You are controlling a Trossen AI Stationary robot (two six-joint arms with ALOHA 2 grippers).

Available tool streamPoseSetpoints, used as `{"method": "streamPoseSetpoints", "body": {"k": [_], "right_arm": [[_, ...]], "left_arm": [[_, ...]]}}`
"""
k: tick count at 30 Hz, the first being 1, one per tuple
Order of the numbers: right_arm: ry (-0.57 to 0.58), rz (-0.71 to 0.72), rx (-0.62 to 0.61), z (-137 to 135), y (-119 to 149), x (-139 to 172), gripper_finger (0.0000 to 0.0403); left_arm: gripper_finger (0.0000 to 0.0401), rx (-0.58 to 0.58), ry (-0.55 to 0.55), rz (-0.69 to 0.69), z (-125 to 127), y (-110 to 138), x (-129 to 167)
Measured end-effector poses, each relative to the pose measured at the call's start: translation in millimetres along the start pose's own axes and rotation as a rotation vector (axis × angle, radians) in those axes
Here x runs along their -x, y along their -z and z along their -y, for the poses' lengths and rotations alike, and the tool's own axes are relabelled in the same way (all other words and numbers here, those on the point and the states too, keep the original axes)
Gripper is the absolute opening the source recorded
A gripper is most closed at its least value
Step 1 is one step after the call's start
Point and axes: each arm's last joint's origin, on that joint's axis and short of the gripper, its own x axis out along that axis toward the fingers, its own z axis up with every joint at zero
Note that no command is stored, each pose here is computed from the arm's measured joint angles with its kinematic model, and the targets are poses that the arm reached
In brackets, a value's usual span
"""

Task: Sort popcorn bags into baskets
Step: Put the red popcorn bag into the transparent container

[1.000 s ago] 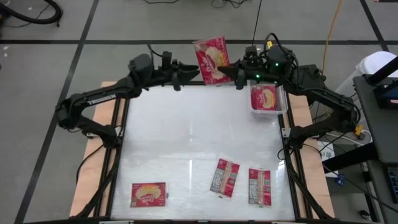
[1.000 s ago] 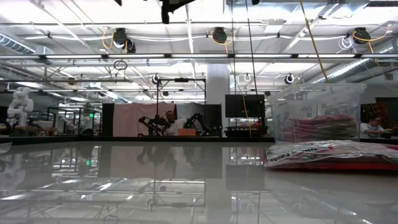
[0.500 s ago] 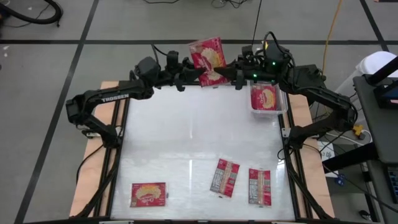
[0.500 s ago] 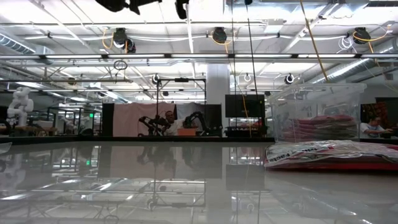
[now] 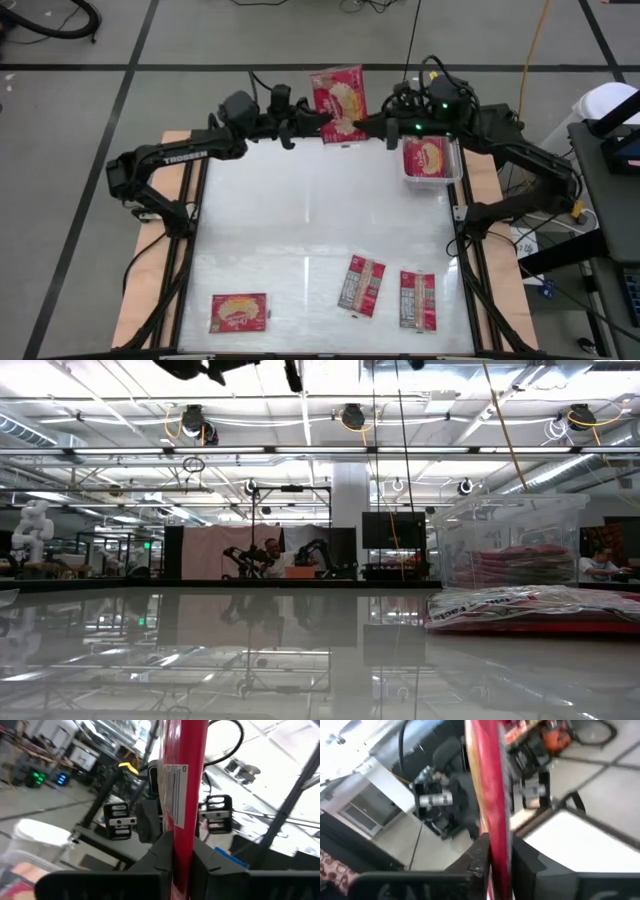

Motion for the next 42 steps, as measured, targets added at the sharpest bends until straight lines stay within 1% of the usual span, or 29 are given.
{"method": "streamPoseSetpoints", "body": {"k": [4, 8, 11, 15, 18, 21, 25, 28, 33, 36, 40, 42], "right_arm": [[0.051, -0.048, -0.032, -2.5, 5.3, 18.3, 0.0084], [0.051, -0.119, -0.106, -4.1, 11.1, 29.0, 0.0108], [0.074, -0.162, -0.150, -5.1, 16.5, 35.9, 0.0124], [0.057, -0.166, -0.154, -9.5, 18.0, 38.4, 0.0140], [0.031, -0.176, -0.129, -13.2, 19.7, 37.2, 0.0143], [0.020, -0.186, -0.107, -15.7, 21.7, 36.2, 0.0141], [0.023, -0.176, -0.093, -16.4, 21.5, 35.8, 0.0139], [0.011, -0.158, -0.082, -17.5, 19.7, 35.2, 0.0139], [-0.010, -0.146, -0.044, -18.8, 18.6, 32.3, 0.0134], [-0.009, -0.153, -0.031, -18.2, 19.3, 30.3, 0.0134], [-0.009, -0.146, -0.010, -17.4, 18.5, 29.4, 0.0138], [-0.012, -0.136, 0.005, -16.5, 17.0, 27.3, 0.0133]], "left_arm": [[0.0015, 0.066, 0.020, -0.055, 1.5, 4.5, -0.8], [0.0018, 0.120, 0.014, -0.113, 8.1, 16.8, -6.0], [0.0029, 0.116, -0.008, -0.157, 15.5, 29.5, -10.9], [0.0024, 0.096, 0.012, -0.177, 23.5, 36.1, -14.2], [0.0015, 0.097, 0.019, -0.184, 26.1, 38.1, -15.1], [0.0015, 0.096, 0.020, -0.192, 26.4, 39.1, -15.3], [0.0030, 0.095, 0.019, -0.191, 26.3, 39.0, -15.2], [0.0033, 0.094, 0.015, -0.188, 26.2, 39.0, -15.3], [0.0018, 0.076, -0.024, -0.202, 23.9, 41.5, -15.0], [0.0015, 0.066, -0.033, -0.209, 22.5, 42.0, -14.5], [0.0029, 0.084, -0.044, -0.203, 20.6, 40.5, -13.8], [0.0033, 0.078, -0.050, -0.192, 20.5, 39.8, -13.9]]}}
